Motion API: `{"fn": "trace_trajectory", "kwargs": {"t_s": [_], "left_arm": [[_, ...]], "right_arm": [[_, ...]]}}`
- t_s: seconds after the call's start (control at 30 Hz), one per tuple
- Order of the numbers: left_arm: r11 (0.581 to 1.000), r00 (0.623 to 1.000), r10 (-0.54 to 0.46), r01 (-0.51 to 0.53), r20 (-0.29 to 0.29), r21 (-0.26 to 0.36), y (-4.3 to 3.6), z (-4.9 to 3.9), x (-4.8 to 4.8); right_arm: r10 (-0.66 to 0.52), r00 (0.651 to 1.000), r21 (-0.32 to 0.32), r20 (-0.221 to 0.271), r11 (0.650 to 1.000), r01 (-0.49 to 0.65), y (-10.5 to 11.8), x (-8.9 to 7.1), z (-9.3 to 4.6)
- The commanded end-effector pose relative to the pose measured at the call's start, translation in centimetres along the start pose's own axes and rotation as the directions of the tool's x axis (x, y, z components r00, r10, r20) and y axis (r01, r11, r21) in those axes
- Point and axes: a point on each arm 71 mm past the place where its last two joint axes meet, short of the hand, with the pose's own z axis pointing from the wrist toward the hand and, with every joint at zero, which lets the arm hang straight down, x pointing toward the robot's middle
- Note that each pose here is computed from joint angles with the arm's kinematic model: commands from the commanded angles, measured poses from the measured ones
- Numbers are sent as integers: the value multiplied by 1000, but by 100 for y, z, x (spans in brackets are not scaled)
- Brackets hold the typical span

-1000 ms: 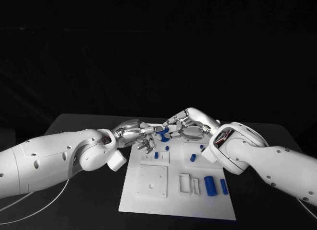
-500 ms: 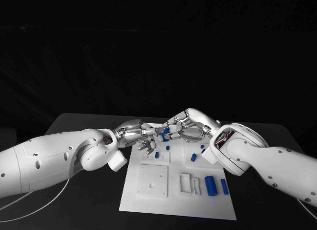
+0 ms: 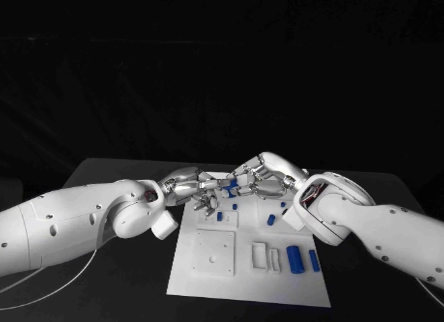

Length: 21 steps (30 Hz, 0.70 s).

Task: Assemble the parts on the task board

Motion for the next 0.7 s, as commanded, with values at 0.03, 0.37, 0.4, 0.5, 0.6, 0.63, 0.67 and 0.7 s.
{"fn": "trace_trajectory", "kwargs": {"t_s": [0.03, 0.37, 0.4, 0.5, 0.6, 0.63, 0.67, 0.7], "left_arm": [[1000, 1000, 4, -4, -23, -4, 0, 13, 32], [1000, 1000, 10, -10, -24, -8, 4, 14, 30], [1000, 1000, 11, -11, -23, -9, 5, 13, 29], [1000, 1000, 12, -13, -20, -10, 7, 10, 22], [1000, 1000, 13, -14, -18, -11, 9, 8, 16], [1000, 1000, 14, -14, -17, -12, 10, 8, 13], [1000, 1000, 14, -14, -16, -12, 10, 7, 12], [1000, 1000, 14, -14, -16, -12, 11, 7, 10]], "right_arm": [[7, 1000, -14, -18, 1000, -7, 16, 14, -1], [12, 1000, -19, -28, 1000, -13, 31, 28, 2], [13, 1000, -20, -29, 1000, -13, 33, 29, 3], [14, 999, -21, -31, 1000, -14, 36, 31, 3], [14, 999, -21, -31, 1000, -14, 34, 30, 1], [13, 999, -21, -32, 1000, -14, 33, 30, 1], [13, 999, -21, -32, 1000, -14, 32, 30, 1], [13, 999, -20, -32, 1000, -14, 31, 29, 0]]}}
